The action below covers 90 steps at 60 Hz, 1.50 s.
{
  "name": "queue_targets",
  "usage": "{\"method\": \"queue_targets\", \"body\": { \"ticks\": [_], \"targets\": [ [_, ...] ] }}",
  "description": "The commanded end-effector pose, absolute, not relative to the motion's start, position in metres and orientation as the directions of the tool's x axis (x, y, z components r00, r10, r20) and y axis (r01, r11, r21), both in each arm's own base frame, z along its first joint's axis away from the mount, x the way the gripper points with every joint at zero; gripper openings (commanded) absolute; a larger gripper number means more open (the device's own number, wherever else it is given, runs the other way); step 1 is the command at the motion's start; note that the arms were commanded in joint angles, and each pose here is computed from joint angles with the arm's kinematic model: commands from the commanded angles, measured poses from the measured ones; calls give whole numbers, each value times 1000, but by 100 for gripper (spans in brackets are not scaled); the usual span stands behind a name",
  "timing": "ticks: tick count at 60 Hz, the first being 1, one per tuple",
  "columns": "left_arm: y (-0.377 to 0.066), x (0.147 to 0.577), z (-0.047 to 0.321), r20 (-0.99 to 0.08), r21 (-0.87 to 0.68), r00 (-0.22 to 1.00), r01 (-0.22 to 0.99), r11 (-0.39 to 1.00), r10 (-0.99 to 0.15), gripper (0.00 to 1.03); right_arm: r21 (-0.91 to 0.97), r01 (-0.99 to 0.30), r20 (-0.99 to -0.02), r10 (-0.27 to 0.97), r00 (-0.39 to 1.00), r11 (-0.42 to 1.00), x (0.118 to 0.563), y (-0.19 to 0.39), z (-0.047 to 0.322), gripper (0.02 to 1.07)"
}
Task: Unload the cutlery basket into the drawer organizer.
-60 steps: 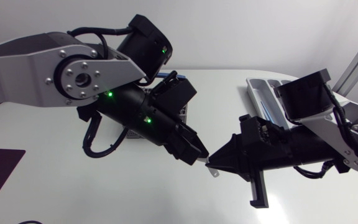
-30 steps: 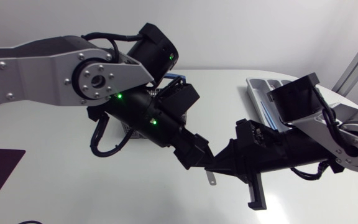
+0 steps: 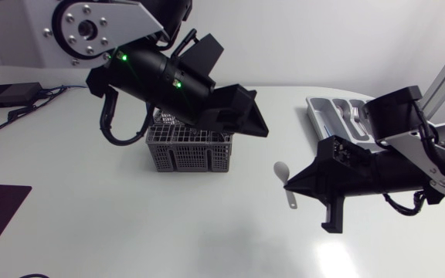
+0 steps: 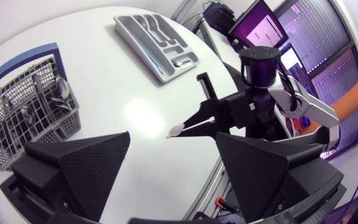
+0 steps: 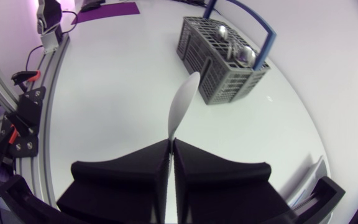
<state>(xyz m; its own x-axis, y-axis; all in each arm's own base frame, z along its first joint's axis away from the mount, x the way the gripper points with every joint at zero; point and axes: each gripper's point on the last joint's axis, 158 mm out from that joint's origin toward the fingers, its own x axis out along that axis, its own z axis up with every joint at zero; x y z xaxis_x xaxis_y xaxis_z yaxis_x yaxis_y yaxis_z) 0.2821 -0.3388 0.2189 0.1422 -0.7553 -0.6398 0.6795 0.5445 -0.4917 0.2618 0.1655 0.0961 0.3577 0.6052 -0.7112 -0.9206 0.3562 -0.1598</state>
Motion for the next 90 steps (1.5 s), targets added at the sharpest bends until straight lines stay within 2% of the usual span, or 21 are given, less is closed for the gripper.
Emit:
{"method": "queue_targets", "body": {
  "ticks": [1,18,29,50,73,90],
  "targets": [
    [-332,301,217,-652,-515,178,610,602,-737,98,-207,-901,-724,559,404,382,275,144,96,8],
    [-300,332,191,-729,-451,259,514,729,-633,98,-414,-771,-733,325,597,484,318,57,93,8],
    [-287,334,180,-772,-432,255,461,775,-582,98,-545,-683,-707,171,686,486,334,3,89,8],
    [-269,333,163,-818,-406,232,416,814,-526,98,-650,-602,-690,-29,723,464,356,-104,65,8],
    [-261,332,160,-832,-390,232,400,829,-504,98,-705,-594,-681,-138,719,386,376,-178,47,8],
    [-260,326,162,-834,-383,234,406,830,-499,98,-712,-619,-689,-160,707,332,390,-199,31,8]
  ]
}}
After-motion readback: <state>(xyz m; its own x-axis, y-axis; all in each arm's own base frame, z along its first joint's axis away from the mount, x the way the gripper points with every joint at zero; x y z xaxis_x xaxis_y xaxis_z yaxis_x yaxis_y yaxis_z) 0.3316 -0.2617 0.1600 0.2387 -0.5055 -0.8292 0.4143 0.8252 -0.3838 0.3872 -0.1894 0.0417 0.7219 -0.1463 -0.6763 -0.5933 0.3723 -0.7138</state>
